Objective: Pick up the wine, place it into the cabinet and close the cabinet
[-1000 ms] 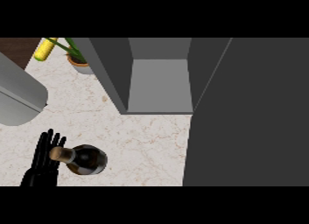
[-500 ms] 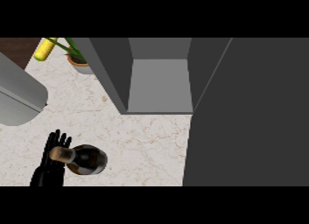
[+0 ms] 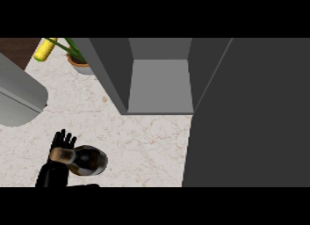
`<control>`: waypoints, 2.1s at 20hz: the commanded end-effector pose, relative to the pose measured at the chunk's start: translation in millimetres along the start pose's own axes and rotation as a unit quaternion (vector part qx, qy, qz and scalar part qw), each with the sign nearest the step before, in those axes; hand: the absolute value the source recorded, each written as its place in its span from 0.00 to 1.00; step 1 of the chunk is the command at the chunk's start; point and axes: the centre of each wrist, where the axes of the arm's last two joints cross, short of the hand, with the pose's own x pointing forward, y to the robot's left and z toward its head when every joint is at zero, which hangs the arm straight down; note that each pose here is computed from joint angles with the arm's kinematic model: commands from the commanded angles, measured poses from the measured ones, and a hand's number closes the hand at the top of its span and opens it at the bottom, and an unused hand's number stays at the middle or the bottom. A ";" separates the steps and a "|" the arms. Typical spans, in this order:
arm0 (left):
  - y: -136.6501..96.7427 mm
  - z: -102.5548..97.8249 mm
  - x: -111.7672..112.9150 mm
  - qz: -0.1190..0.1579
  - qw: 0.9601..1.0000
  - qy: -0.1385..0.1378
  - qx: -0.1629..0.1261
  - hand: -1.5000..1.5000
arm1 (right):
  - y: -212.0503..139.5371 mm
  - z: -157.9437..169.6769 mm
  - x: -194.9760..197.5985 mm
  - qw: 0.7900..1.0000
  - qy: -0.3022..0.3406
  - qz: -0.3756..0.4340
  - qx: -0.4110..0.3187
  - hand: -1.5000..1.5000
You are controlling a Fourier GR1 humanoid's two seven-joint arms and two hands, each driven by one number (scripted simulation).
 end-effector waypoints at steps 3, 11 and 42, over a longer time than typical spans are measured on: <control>-5.2 -11.0 -19.2 0.007 1.000 0.017 -0.015 0.00 | -4.7 26.4 27.9 1.000 -0.030 -0.005 0.008 0.00; -12.6 -21.5 -36.8 0.035 0.999 0.001 0.002 0.00 | -19.1 13.7 26.5 0.999 -0.037 -0.002 0.003 0.00; 16.7 -76.1 41.9 -0.060 0.982 -0.163 -0.068 1.00 | -13.0 5.7 9.3 1.000 -0.025 -0.003 0.005 0.00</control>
